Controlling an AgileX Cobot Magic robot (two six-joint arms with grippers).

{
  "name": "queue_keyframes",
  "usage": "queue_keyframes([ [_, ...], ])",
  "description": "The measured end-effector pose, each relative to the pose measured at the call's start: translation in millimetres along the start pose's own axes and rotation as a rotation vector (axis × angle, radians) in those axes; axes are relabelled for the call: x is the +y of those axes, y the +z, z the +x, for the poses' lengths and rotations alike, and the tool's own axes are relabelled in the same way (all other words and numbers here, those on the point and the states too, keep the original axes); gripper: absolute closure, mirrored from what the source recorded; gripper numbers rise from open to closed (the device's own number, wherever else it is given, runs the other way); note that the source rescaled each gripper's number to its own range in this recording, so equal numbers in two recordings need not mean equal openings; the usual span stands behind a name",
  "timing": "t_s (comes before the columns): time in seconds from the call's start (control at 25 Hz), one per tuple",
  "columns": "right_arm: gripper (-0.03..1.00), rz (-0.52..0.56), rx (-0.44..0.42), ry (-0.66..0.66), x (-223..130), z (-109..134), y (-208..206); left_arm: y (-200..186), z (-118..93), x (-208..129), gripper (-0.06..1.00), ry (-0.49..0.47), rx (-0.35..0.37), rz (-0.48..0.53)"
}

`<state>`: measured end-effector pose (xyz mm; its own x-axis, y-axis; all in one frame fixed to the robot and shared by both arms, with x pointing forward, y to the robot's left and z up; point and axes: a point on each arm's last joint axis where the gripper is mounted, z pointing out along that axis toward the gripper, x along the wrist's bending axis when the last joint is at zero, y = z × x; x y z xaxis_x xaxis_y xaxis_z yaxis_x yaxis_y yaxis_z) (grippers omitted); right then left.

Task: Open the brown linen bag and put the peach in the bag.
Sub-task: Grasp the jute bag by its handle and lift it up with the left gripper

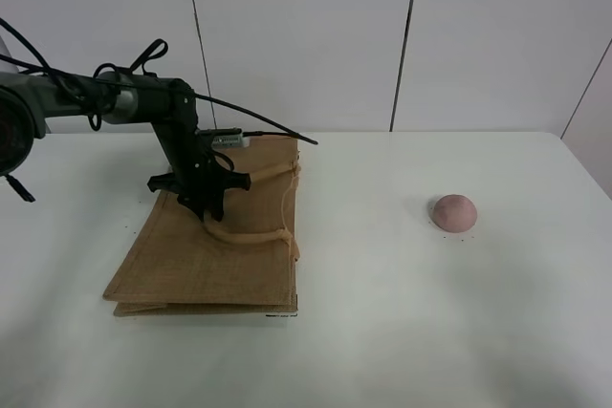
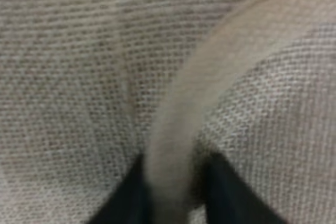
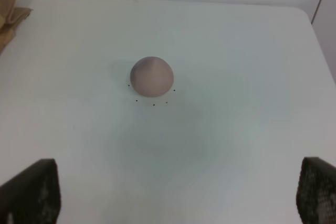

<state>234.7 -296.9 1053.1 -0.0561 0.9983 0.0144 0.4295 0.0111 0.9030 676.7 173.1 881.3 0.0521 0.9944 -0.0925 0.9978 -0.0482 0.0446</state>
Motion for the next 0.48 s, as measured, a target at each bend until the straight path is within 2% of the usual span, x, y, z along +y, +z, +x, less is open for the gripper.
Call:
queue_keyframes([
  [0.04, -0.03, 0.0, 0.0, 0.0, 0, 0, 0, -3, -1, 0, 0.88, -0.001, -0.003, 0.001],
  [0.08, -0.03, 0.0, 0.0, 0.0, 0, 0, 0, -6, -1, 0, 0.94, 0.001, -0.002, 0.001],
  [0.24, -0.03, 0.0, 0.0, 0.0, 0, 0, 0, -24, -2, 2, 0.94, 0.01, 0.004, 0.008],
  [0.48, -0.03, 0.0, 0.0, 0.0, 0, 0, 0, -111, -10, 6, 0.94, 0.047, -0.02, -0.123],
])
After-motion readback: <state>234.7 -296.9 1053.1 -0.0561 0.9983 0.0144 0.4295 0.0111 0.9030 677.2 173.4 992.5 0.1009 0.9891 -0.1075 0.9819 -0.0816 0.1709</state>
